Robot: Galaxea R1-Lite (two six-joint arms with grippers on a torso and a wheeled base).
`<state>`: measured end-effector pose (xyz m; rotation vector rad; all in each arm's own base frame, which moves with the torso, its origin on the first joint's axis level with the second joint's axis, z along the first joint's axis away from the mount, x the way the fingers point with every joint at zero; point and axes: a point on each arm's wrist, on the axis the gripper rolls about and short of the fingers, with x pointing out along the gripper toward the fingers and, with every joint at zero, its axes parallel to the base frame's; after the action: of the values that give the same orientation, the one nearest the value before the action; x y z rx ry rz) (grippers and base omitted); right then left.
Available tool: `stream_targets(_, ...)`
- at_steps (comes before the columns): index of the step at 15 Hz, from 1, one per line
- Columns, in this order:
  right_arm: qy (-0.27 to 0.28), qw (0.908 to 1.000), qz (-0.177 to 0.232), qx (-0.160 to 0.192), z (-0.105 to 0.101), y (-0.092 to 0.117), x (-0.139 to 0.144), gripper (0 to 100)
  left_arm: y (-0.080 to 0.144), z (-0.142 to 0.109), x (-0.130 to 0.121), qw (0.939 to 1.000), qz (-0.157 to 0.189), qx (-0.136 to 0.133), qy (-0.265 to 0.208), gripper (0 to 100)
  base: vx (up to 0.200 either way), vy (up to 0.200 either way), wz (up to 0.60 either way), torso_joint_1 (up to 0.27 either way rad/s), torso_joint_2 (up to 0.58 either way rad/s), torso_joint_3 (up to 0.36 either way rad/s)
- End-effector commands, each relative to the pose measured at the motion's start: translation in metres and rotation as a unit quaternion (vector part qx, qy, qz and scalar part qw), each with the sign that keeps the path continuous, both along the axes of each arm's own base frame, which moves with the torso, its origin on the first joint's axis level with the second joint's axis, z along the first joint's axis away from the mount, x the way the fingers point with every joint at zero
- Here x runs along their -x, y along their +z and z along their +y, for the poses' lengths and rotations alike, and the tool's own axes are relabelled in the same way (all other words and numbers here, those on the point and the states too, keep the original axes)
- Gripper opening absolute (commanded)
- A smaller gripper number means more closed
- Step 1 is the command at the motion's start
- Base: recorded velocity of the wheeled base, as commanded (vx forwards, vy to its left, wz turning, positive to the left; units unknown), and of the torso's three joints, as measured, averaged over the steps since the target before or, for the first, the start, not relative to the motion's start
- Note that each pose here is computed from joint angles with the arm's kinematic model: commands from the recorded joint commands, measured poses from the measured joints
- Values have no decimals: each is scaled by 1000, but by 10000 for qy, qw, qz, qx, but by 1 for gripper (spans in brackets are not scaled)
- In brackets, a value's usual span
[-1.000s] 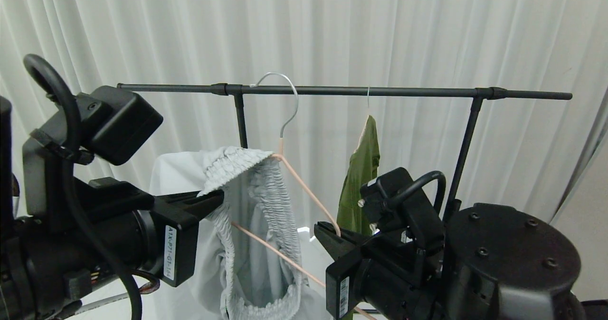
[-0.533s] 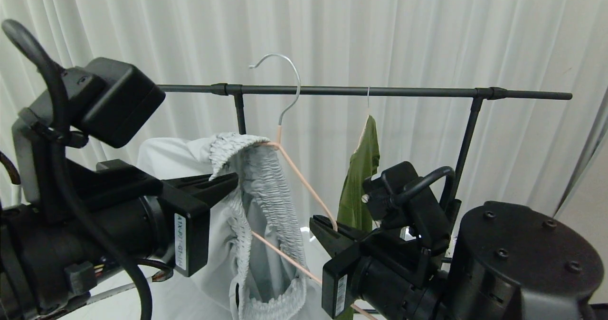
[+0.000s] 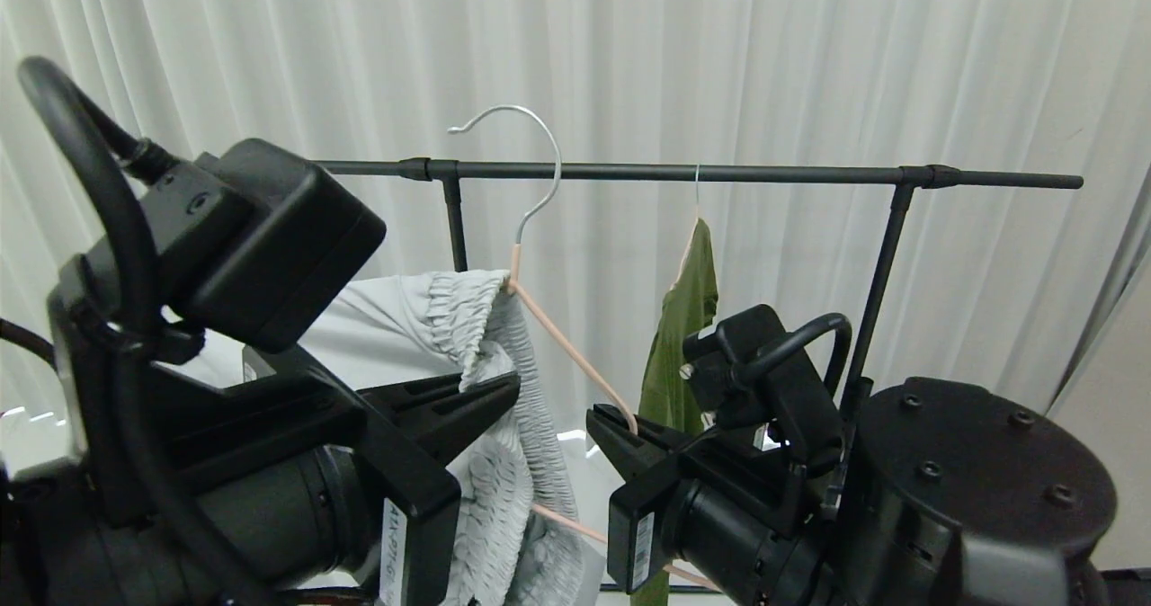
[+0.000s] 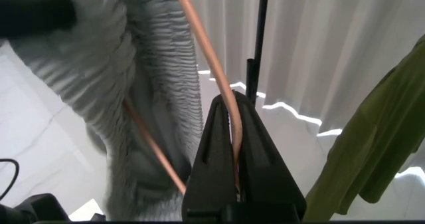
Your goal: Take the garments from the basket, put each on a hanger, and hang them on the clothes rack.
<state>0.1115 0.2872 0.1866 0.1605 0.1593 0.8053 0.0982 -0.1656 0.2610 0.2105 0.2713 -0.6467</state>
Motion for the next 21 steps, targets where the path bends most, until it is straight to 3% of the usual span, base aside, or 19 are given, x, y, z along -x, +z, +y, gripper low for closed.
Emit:
stream_targets(1, -42, 10000, -4, -19, -1, 1, -2, 0, -4, 2, 2, 10000, 27, -48, 5, 0, 0, 0, 0, 0, 0, 0)
stream_targets(5, -58, 10000, -14, -67, -3, 4, -3, 0, -2, 4, 2, 10000, -2, -6, 10, 0, 0, 0, 0, 0, 0, 0)
stream_targets(6, -58, 9999, -32, -118, -3, 5, -3, 0, -2, 5, 1, 10000, 5, -7, 58, 100, 0, 0, 0, 0, 0, 0)
stream_targets(15, -308, 9989, -154, -306, -14, 14, -15, 0, -7, 18, 6, 9999, -39, -55, 82, 100, 0, 0, 0, 0, 0, 0)
stream_targets(19, -563, 9974, -424, -128, -30, 14, -26, 0, -2, 48, 20, 9948, -828, -568, -143, 100, 0, 0, 0, 0, 0, 0)
stream_targets(21, -539, 9971, -515, -145, -38, 8, -22, 0, 7, 62, 19, 9907, -1163, -705, 49, 100, 0, 0, 0, 0, 0, 0)
